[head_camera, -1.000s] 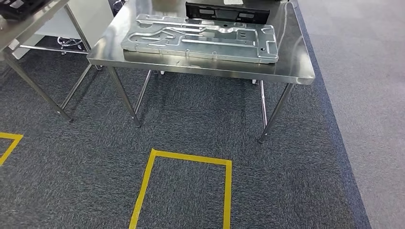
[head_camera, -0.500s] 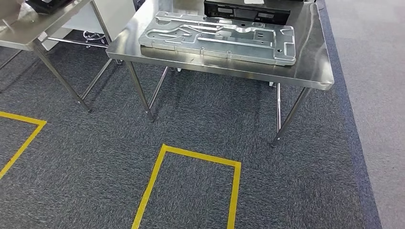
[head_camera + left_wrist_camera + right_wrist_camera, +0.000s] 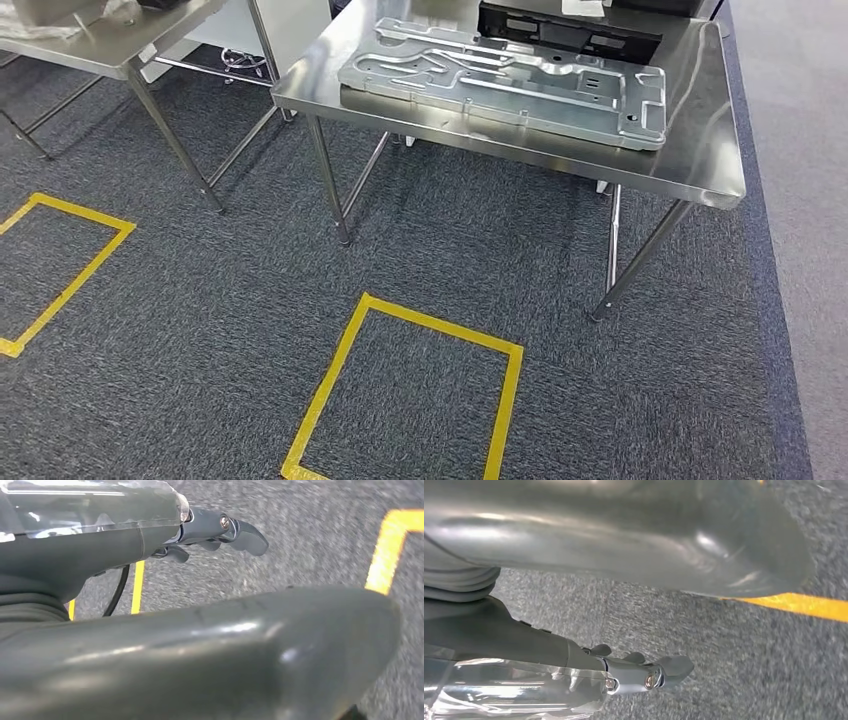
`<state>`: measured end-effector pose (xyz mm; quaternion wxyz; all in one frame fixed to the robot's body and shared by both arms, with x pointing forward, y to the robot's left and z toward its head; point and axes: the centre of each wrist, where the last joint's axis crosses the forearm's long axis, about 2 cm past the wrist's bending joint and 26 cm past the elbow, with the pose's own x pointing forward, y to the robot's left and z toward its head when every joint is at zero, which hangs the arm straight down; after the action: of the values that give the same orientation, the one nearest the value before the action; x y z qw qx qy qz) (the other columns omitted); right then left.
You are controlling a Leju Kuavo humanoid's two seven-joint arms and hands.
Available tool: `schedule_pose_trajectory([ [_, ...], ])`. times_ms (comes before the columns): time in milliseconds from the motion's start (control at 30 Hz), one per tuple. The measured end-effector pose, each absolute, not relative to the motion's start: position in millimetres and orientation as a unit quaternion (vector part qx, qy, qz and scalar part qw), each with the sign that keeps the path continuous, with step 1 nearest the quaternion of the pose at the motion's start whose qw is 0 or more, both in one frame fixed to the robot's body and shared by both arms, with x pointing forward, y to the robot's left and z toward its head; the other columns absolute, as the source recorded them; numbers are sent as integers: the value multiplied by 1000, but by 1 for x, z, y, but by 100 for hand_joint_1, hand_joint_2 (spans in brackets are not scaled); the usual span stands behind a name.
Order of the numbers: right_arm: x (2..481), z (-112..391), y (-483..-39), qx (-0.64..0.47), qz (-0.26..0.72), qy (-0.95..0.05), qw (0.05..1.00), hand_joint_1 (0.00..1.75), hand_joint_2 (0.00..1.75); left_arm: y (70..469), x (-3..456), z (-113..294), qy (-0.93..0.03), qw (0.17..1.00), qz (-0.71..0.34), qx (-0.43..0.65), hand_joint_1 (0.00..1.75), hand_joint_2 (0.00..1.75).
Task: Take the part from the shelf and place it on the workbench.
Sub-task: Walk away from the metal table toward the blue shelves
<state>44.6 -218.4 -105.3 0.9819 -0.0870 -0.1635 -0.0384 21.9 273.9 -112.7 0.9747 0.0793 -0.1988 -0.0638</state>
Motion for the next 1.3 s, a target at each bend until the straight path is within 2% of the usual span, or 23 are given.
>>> schedule_pose_trajectory([
  [1300,32,-109,-234,-71,-30,-141,987,0,0,260,23,-112,-204,972,-79,84,0,0],
])
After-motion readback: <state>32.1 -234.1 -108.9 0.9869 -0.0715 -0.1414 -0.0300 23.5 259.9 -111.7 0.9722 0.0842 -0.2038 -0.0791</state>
